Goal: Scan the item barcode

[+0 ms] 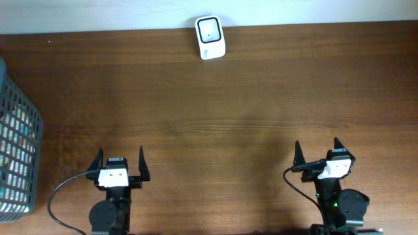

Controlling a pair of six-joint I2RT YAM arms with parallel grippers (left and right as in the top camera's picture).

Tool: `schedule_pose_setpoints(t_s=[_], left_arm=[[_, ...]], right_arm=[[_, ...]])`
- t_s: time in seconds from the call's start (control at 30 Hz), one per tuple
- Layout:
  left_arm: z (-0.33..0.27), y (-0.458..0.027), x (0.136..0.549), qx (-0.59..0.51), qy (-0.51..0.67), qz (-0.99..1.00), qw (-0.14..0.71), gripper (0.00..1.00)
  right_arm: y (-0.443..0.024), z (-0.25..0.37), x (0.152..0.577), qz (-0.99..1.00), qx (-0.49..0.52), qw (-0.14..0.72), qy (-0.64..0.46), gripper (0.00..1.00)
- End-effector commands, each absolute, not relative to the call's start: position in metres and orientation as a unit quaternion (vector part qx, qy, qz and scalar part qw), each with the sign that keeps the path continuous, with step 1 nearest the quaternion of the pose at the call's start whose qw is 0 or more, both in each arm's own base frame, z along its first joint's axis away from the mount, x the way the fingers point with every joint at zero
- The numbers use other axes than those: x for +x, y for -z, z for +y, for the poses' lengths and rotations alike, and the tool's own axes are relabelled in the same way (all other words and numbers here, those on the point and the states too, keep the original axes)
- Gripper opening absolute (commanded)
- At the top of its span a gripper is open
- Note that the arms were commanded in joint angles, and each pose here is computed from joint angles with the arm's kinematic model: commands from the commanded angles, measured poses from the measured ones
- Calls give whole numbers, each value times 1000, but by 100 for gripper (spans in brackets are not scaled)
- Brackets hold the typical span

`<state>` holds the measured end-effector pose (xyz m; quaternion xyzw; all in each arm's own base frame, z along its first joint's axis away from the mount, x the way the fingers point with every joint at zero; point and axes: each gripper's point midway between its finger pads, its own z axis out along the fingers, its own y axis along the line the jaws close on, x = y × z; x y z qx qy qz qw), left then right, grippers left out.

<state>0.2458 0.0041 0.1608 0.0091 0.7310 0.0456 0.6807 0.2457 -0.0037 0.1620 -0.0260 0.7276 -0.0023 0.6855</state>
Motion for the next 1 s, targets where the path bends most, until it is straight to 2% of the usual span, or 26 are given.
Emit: schedule_pose_setpoints(t_s=[0.0, 0.97], left_arm=[[5, -159, 246, 13, -53, 730, 681, 99], [10, -160, 245, 5, -67, 729, 681, 99]], right_arm=[[-159, -7, 246, 729, -18, 684, 7, 99], [-159, -7, 246, 729, -18, 684, 7, 99]])
